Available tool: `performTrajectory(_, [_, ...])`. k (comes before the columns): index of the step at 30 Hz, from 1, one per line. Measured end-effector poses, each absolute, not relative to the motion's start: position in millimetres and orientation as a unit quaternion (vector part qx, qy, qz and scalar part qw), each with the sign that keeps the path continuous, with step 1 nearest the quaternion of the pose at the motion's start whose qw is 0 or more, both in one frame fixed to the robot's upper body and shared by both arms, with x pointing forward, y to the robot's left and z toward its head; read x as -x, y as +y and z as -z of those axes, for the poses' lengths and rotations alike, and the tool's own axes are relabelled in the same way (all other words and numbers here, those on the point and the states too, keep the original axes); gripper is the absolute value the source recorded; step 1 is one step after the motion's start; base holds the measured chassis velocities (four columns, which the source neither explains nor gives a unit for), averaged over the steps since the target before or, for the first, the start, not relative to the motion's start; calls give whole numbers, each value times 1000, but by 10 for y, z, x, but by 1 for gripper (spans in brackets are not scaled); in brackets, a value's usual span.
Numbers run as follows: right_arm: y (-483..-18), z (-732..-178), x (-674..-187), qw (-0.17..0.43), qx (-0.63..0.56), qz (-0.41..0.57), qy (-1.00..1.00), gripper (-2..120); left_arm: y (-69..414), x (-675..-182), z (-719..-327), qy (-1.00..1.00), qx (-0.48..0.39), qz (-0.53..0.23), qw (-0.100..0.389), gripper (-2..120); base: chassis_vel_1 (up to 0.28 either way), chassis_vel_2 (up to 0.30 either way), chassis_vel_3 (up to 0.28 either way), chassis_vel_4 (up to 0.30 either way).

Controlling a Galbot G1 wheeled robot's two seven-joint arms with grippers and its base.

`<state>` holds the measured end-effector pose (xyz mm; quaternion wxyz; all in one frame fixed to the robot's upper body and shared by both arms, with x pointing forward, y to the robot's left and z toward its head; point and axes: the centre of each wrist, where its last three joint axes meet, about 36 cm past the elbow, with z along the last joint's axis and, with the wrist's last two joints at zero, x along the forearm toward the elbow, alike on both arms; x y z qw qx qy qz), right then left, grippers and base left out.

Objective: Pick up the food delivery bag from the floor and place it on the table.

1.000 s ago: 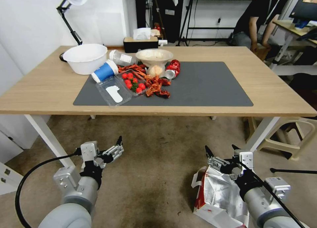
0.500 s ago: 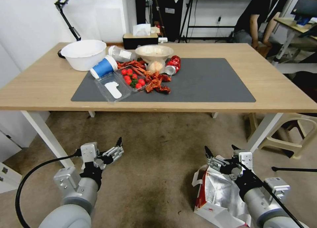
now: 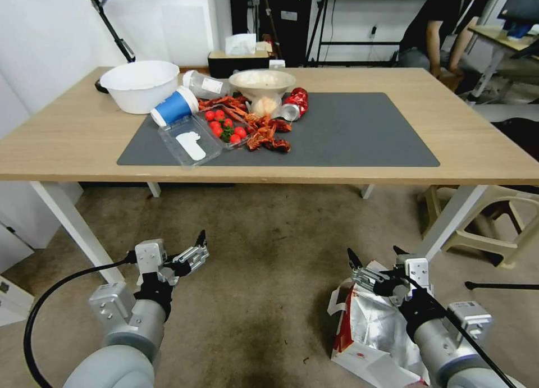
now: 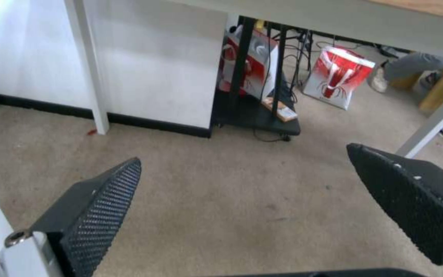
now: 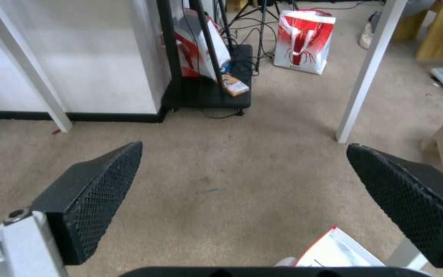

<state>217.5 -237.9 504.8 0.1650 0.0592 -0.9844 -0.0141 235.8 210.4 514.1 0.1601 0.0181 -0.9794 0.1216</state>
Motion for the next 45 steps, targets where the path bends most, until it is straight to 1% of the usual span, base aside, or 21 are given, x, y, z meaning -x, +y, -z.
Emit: performTrajectory(45, [-2371,-5049,-2179,163,-57,15,-985,100,2093,-2357,-5136,-979,-18,-126,157,100,0,0,0,0])
